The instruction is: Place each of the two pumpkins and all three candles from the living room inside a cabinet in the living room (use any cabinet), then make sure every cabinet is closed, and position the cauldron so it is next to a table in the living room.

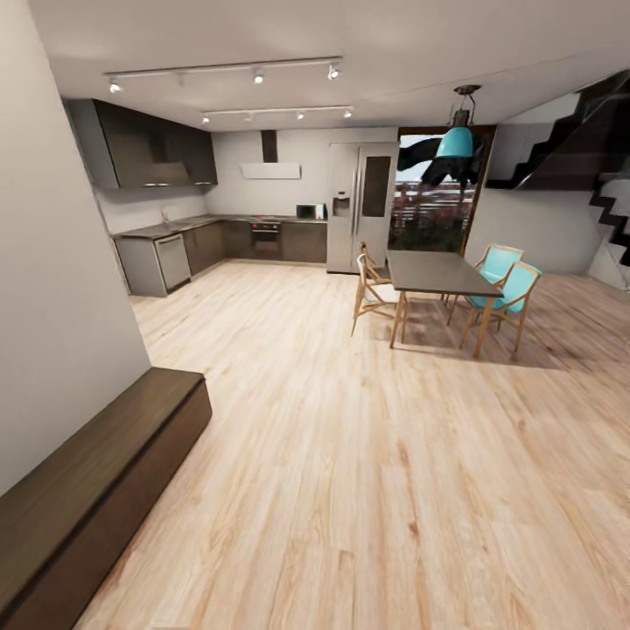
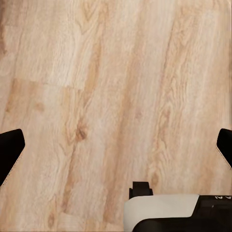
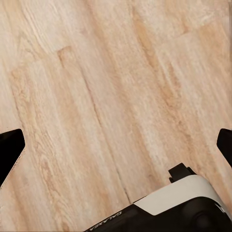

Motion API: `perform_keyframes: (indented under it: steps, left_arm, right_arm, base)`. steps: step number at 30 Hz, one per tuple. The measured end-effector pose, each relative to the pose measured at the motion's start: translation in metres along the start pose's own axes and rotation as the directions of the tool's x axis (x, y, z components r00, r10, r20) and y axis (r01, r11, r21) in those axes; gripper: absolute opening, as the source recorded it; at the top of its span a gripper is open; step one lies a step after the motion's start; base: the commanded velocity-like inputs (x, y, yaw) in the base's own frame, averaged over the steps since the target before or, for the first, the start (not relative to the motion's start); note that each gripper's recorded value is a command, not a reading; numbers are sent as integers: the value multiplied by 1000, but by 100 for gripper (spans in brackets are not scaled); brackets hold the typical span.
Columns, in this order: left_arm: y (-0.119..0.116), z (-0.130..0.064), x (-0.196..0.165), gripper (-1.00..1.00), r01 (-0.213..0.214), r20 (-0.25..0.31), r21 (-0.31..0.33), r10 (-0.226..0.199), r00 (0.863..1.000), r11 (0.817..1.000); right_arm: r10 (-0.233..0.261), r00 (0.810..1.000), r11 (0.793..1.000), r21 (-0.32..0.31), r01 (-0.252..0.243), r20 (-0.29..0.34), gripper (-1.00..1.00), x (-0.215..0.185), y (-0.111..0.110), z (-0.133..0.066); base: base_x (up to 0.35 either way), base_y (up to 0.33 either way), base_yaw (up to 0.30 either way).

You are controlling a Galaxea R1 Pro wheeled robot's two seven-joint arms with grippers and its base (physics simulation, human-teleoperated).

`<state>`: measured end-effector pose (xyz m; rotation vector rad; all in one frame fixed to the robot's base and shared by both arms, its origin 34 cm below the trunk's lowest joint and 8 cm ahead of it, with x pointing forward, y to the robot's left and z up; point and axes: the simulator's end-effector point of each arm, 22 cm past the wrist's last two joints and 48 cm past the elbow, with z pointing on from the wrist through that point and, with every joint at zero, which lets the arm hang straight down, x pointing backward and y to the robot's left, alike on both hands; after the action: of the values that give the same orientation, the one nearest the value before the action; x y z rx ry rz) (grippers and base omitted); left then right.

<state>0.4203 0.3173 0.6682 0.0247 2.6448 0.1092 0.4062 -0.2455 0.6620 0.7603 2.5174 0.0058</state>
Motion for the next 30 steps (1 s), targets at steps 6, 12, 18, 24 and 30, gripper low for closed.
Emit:
perform_keyframes:
  steps: [6,12,18,24,30]
  left_arm:
    - [0,0,0,100,-1,0,0,1,1000,1000]
    - [0,0,0,100,-1,0,1,1,1000,1000]
    - [-2,0,1,100,-32,-2,5,32,999,999]
    - [-1,1,11,100,-49,-22,4,49,999,999]
    - [-1,1,15,100,-51,-30,5,51,998,999]
  right_arm:
    - [0,1000,1000,1,0,0,100,0,0,0]
    - [-1,1000,1000,1,1,1,100,0,0,0]
    - [-1,1000,1000,1,1,-1,100,1,-1,0]
    - [-2,1000,1000,6,2,-7,100,4,-2,1]
    - [-3,1000,1000,10,3,-14,100,7,-4,2]
  base:
    - [313,-33,-54]
    - [314,-87,-3]
    - [314,-122,-57]
    - [314,-131,-136]
    - [314,-132,-144]
